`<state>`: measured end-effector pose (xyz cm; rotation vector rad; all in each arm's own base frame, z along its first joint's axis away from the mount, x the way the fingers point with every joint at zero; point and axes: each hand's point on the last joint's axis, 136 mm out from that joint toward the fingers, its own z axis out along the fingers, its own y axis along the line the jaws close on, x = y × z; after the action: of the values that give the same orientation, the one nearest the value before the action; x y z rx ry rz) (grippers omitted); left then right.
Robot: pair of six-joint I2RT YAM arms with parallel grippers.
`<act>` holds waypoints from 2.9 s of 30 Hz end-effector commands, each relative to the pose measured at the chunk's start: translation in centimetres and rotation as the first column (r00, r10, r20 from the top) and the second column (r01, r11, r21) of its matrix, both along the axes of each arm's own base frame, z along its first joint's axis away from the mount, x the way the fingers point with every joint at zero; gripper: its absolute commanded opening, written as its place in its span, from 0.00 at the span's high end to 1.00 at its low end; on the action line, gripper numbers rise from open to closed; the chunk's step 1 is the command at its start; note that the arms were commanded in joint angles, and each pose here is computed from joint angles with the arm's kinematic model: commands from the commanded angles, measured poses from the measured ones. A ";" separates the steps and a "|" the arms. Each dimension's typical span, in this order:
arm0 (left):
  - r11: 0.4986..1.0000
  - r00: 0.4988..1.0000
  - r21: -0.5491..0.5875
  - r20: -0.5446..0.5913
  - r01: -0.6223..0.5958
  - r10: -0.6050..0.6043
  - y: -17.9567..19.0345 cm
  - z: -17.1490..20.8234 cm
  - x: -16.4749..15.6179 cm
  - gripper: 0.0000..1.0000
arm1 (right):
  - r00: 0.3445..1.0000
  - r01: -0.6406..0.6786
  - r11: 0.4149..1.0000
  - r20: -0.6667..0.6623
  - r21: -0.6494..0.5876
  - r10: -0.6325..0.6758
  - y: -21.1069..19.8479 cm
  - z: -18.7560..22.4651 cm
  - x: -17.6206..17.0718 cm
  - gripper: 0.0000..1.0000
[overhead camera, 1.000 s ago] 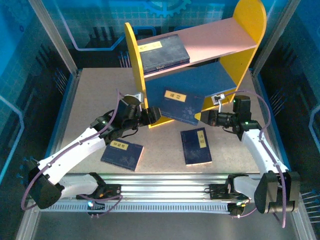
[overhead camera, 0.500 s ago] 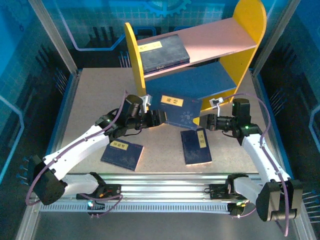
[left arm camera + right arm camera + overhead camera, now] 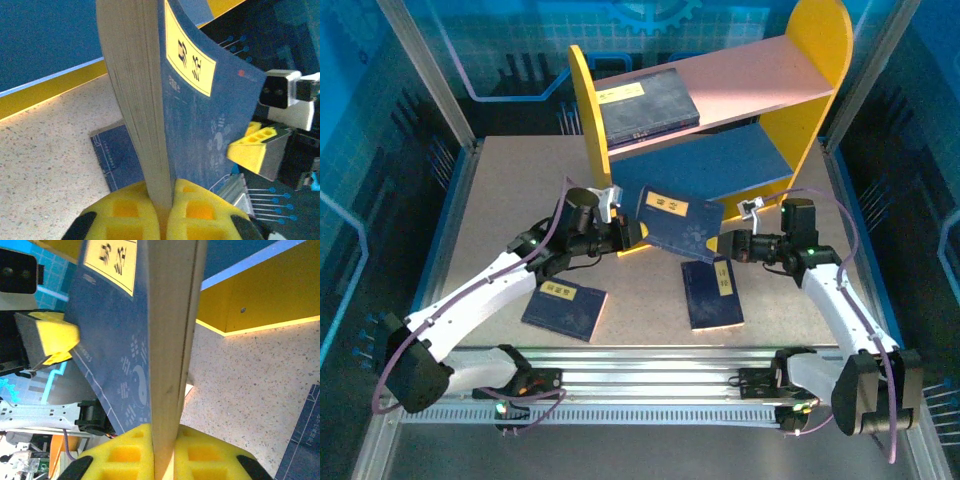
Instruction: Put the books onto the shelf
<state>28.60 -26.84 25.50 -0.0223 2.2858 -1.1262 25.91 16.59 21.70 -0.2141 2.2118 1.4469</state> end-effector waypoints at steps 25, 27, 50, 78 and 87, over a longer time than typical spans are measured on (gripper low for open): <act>0.995 0.991 -0.087 0.119 -0.049 0.059 0.8 2.0 0.2 1.00 | 0.992 0.056 0.996 -0.119 0.063 -0.048 1.2 -2.6 0.5 0.43; 0.994 0.990 -0.092 0.124 -0.050 0.062 0.7 2.1 0.3 1.00 | 0.992 0.050 0.997 -0.121 0.066 -0.042 1.6 -2.6 0.4 0.42; 0.989 0.985 -0.129 0.147 -0.069 0.088 0.5 2.5 1.1 1.00 | 0.993 0.033 0.994 -0.120 0.107 -0.020 3.1 -1.7 1.1 0.60; 0.984 0.990 -0.172 0.128 -0.039 0.061 -0.2 1.8 0.8 1.00 | 0.995 0.062 0.979 -0.090 0.194 -0.046 3.4 -0.2 3.9 0.69; 0.990 0.995 -0.138 0.092 -0.032 0.045 -0.6 1.0 0.9 0.72 | 0.997 0.074 0.985 -0.035 0.157 -0.070 1.6 1.2 4.5 0.93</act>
<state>30.20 -25.68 25.17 -0.1425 2.1296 -1.1498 30.28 18.46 20.40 0.0444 2.1474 1.6145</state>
